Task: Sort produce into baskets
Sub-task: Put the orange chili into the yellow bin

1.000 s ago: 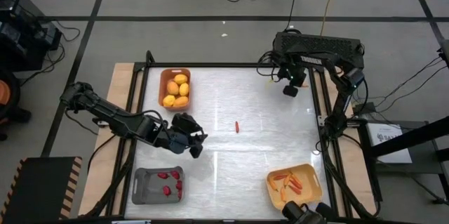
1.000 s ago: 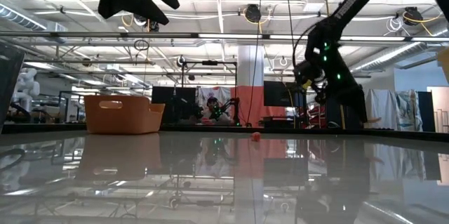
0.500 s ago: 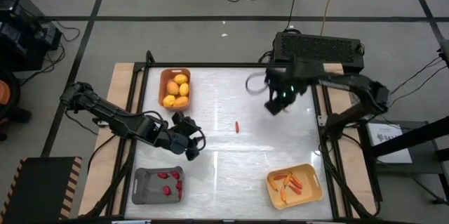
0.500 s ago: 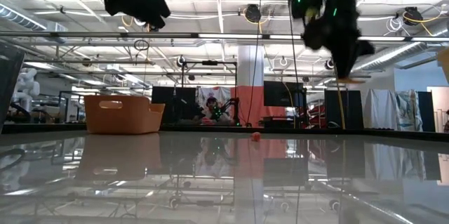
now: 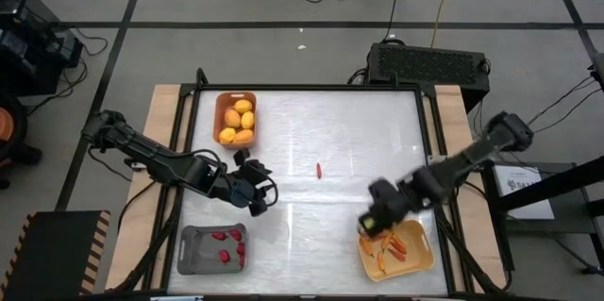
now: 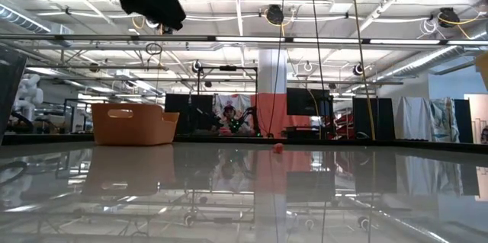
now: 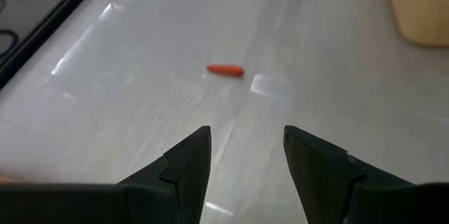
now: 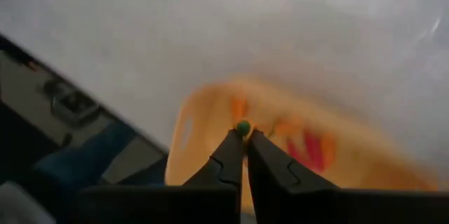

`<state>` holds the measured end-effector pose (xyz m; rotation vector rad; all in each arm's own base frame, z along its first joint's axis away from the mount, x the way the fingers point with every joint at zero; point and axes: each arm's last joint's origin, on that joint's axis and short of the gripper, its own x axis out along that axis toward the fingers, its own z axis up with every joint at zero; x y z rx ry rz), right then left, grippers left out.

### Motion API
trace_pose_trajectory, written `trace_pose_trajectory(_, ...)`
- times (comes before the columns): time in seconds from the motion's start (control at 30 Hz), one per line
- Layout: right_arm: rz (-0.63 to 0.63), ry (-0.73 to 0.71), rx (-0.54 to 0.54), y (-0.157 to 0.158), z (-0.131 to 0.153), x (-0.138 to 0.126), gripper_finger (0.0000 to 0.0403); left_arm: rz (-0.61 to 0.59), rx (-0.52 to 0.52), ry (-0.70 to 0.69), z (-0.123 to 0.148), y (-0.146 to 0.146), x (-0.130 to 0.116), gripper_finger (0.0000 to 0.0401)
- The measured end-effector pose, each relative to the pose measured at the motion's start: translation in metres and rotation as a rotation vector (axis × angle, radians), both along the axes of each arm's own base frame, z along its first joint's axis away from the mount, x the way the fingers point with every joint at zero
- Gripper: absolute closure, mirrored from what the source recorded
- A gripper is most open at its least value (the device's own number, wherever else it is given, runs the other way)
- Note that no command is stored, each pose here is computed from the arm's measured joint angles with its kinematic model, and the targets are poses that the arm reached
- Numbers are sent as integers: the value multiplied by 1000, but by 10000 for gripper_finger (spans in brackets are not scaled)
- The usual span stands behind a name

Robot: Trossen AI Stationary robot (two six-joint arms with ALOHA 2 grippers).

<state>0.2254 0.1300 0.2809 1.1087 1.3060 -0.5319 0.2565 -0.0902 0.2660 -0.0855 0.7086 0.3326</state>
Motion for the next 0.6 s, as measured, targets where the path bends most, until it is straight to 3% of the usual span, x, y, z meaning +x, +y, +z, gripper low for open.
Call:
trace_pose_trajectory(0.27, -105, 124, 48, 61, -19, -23, 397, -98, -10, -65, -6, -3, 24, 214)
trace_pose_trajectory(0.6, -116, 160, 30, 83, -37, -25, 359, -282, -167, -128, -19, -4, 54, 214)
